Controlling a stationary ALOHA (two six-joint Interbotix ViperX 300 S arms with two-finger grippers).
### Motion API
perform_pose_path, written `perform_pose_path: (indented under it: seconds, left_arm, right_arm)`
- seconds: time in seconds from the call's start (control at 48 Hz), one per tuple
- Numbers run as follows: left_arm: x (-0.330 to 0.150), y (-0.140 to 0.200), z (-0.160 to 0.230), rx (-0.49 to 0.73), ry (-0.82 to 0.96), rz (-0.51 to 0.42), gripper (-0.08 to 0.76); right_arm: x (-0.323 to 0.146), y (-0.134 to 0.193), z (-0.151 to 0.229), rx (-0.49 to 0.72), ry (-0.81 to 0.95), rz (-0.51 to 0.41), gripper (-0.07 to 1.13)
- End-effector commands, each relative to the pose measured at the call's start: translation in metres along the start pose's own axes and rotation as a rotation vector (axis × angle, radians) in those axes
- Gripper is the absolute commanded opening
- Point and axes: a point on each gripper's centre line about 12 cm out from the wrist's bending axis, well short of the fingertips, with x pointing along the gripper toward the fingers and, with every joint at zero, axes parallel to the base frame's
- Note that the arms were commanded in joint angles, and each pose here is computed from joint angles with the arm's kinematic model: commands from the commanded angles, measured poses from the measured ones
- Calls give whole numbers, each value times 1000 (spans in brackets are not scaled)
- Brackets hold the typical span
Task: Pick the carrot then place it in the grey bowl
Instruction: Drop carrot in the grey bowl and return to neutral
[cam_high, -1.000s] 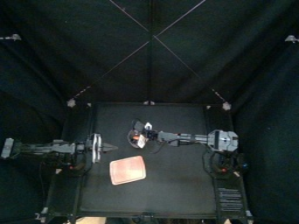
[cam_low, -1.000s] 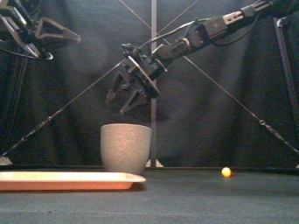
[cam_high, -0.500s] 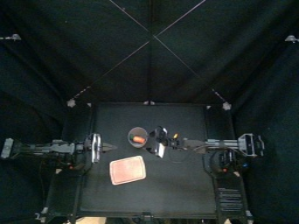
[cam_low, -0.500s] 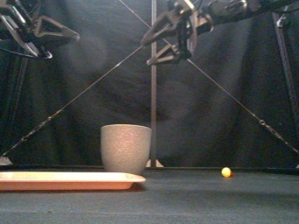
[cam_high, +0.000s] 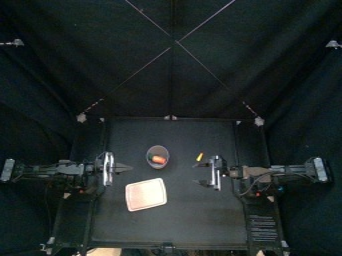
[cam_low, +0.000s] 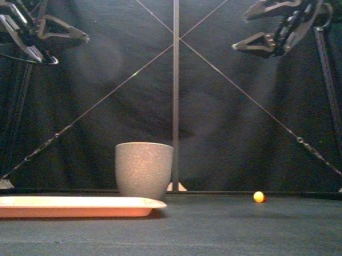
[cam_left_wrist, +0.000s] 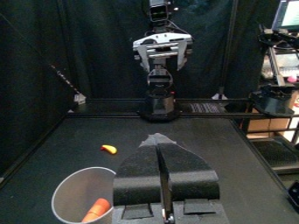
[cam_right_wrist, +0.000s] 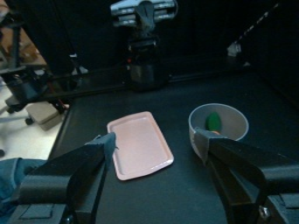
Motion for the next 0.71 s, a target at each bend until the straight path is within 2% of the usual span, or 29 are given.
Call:
perform_pose_path:
  seconds: [0.021, 0.271, 0.708]
  left_arm:
    - [1, 1, 7, 3, -21, 5, -8]
    - [1, 1, 6, 2, -18, 6, -8]
    - [-1, 2, -2, -2, 2, 10, -8]
  right_arm:
    - [-24, 1, 2, -1, -67, 12, 1030]
    - [-58, 1, -3, -35, -154, 22, 1030]
    - [-55, -1, -17, -43, -117, 20, 1030]
